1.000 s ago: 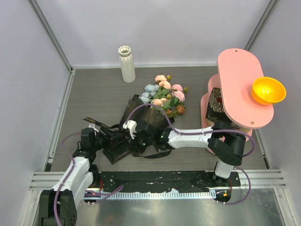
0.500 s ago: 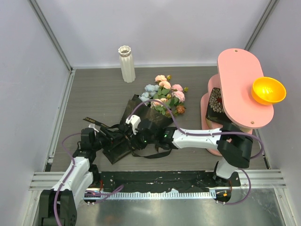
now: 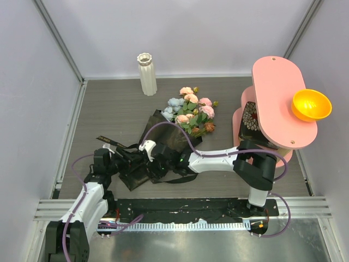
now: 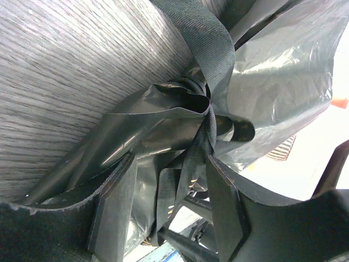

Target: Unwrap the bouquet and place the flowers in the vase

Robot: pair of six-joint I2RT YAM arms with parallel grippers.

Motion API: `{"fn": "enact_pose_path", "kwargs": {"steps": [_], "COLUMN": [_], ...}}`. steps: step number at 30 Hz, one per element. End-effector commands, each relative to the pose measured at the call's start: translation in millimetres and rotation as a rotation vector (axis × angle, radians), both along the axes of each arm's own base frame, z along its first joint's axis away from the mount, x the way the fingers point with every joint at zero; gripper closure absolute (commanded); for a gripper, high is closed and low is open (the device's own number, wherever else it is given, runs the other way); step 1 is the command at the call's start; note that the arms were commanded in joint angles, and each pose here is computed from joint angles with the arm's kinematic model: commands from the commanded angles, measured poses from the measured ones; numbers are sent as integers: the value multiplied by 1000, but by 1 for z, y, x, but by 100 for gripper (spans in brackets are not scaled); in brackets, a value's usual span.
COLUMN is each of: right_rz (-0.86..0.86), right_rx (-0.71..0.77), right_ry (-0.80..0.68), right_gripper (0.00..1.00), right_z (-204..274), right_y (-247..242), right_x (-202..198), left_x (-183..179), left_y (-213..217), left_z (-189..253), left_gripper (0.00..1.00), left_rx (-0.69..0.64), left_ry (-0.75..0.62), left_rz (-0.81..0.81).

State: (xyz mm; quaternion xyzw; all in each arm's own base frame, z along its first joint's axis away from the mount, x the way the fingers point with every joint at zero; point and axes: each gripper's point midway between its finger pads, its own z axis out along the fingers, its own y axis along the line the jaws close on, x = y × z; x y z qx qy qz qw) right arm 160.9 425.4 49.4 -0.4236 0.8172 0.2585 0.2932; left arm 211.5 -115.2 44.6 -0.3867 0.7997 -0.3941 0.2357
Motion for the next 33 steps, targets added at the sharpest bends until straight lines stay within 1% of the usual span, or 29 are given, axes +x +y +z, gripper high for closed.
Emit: {"fn": "enact_pose_path", "kwargs": {"steps": [1,2,9,11,12,14,15,18,21,23,24,25,27,28,33], "right_rz": [53,54,75,66,60,56,58,47,26,17,15,12,14,13,-9], "right_rx": [77,107,148,135,133,126,124,134,141,158,138,164,176,196,201], "right_ry": [-6,-10,39,38,33,27,24,11,1,-12,-5,-13,-7,-10,-28], "right_gripper": [56,56,56,65,74,79,84,96,99,99,99,99,99,99,99], "right_z": [21,26,24,20,21,23,23,31,45,56,54,67,72,82,94], "right_y": [22,28,36,36,36,35,34,30,23,19,10,8,2,0,-14], "right_x": [-12,-12,-21,-19,-17,-17,-17,-15,-16,-16,-19,-20,-24,-25,-25], "left_x": [0,0,1,1,1,1,0,0,-2,-3,-3,-2,-2,-1,1], "left_y": [1,1,1,1,1,1,1,2,7,11,12,12,15,14,12], "left_z": [-2,-2,-2,-2,-2,-3,-4,-6,-13,-19,-21,-22,-26,-26,-26], "left_gripper": [42,42,42,42,42,42,42,42,43,43,43,43,43,43,43], "left_rx": [9,9,7,6,6,8,10,14,39,58,65,70,82,85,82], "left_ry": [6,6,7,7,5,8,9,15,48,70,75,77,90,90,92], "left_rz": [9,9,9,8,8,8,9,13,35,49,52,53,61,57,38]}}
